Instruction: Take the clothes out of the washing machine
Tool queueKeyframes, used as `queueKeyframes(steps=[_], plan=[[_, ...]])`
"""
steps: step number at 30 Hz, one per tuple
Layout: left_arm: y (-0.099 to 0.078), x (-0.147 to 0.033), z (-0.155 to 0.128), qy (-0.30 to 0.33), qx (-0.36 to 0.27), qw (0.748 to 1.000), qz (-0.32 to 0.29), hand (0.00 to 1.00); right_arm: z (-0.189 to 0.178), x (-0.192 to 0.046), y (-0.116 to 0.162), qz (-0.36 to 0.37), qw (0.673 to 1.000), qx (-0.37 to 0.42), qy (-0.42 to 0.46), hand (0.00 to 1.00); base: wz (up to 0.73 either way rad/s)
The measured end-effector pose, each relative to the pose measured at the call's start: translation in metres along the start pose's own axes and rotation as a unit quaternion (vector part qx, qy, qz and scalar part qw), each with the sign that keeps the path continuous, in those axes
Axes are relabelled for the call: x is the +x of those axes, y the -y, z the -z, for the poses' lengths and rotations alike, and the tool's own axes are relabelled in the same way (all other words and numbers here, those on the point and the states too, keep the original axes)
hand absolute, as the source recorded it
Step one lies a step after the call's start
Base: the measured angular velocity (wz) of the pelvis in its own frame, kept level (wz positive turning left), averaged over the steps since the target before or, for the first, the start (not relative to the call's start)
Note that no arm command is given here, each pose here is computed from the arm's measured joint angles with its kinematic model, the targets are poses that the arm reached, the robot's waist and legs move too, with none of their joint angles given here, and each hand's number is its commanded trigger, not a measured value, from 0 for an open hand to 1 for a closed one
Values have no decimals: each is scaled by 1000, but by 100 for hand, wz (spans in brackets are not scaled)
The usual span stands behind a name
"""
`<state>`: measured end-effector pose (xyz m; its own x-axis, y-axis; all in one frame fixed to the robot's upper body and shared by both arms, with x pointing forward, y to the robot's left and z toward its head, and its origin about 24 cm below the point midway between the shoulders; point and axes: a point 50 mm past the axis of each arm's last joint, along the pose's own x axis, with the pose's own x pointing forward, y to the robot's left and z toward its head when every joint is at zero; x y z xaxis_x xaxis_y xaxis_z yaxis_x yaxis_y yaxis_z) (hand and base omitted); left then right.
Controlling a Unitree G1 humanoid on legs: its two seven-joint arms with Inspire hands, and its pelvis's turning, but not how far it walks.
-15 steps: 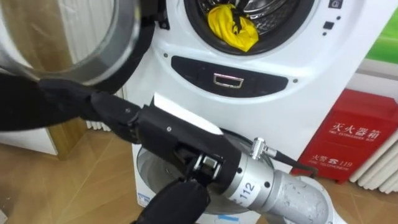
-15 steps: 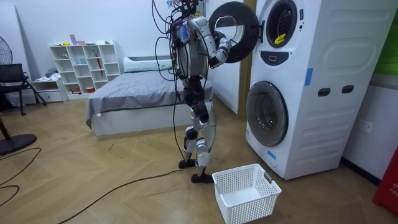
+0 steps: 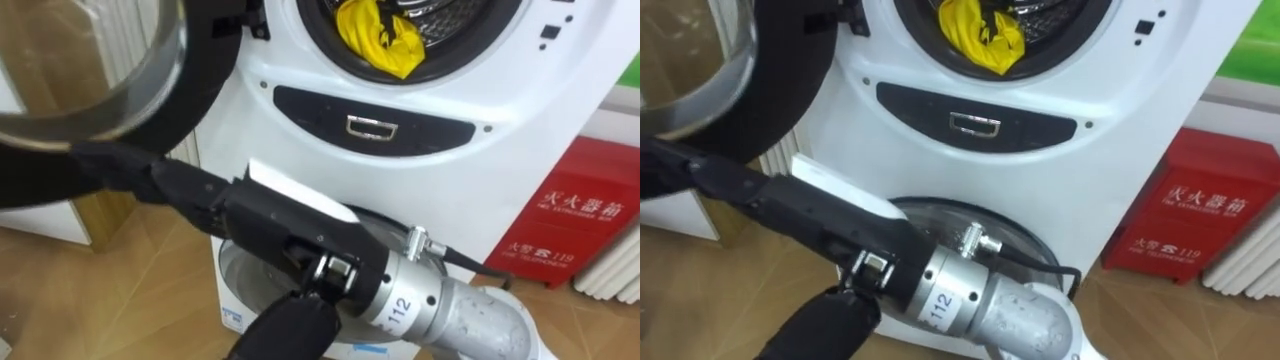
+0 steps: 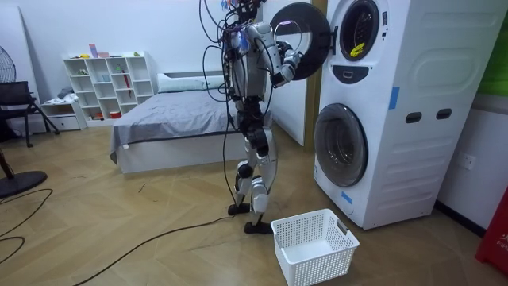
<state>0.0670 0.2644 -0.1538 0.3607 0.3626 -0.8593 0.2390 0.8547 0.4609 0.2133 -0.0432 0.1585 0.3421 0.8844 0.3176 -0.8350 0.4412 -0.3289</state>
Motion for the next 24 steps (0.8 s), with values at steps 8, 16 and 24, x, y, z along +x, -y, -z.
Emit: queueKeyframes(steps=[8, 16, 24], plan=[[-1, 0, 0, -2, -19, 1000, -14, 0, 13, -14, 11, 33, 998, -26, -53, 0, -1], [-5, 0, 2, -9, -50, 998, -26, 0, 7, -41, 46, 167, 981, -66, -67, 0, 1], [2, -1, 2, -17, -68, 997, -28, 0, -3, -54, 67, 259, 960, -94, -58, 0, -3]])
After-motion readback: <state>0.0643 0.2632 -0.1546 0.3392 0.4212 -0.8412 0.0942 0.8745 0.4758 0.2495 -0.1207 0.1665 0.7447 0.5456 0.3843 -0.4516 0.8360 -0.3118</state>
